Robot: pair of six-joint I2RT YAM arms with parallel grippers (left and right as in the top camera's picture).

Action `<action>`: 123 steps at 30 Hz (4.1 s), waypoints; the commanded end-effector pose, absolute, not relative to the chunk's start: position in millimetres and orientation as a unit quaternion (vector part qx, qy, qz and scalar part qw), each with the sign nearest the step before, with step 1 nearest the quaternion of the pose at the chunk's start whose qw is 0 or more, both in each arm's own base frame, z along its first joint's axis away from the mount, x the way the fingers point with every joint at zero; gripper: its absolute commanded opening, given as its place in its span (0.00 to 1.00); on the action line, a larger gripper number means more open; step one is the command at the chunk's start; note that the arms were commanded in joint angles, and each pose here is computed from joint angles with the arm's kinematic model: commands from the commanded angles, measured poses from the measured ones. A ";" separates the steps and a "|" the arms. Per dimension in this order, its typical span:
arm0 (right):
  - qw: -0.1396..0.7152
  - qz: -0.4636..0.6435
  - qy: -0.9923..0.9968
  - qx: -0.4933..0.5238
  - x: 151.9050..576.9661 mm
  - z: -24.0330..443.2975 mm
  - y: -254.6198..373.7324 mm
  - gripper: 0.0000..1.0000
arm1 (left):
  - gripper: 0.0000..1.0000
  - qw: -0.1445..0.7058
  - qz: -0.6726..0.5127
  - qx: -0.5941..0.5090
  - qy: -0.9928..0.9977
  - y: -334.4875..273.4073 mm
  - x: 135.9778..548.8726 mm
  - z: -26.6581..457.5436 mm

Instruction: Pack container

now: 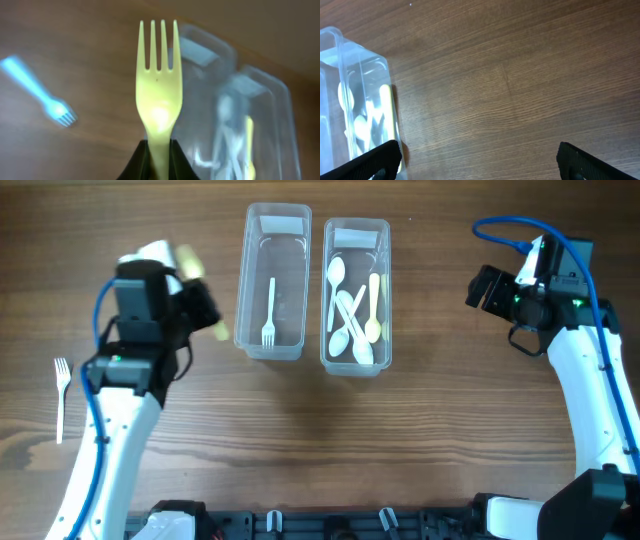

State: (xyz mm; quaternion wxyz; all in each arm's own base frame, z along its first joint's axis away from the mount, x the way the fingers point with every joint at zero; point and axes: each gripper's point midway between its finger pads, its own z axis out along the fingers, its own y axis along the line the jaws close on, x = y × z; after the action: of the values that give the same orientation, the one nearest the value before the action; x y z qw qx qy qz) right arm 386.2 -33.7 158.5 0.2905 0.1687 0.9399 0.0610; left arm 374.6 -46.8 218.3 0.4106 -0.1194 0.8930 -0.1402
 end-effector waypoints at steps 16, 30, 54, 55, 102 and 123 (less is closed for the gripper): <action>0.302 0.052 0.938 0.162 388.3 166.2 -36.9 1.00 | 0.99 0.404 -0.158 0.054 0.900 -121.6 410.4 175.4; 0.302 0.052 0.938 0.162 388.3 166.2 -36.9 1.00 | 1.00 0.368 -0.046 -0.447 0.814 55.3 396.0 151.7; 0.303 0.052 0.938 0.162 388.5 166.3 -36.9 1.00 | 1.00 0.398 -0.094 -0.416 0.812 67.4 486.3 55.8; 0.303 0.052 0.938 0.162 388.5 166.3 -36.9 1.00 | 1.00 0.395 -0.098 -0.409 0.817 64.8 488.1 49.7; 0.303 0.052 0.938 0.162 388.5 166.3 -36.9 1.00 | 1.00 0.333 0.092 -0.419 0.840 105.8 390.7 103.5; 0.303 0.052 0.938 0.162 388.5 166.3 -36.9 1.00 | 1.00 0.307 0.049 -0.400 0.862 126.9 407.7 61.5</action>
State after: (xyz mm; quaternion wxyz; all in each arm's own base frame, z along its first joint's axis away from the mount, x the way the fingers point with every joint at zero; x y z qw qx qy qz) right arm 386.3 -33.7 158.6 0.2907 0.1687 0.9399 0.0610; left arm 406.5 123.0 76.4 0.3231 -0.4079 0.8507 0.0740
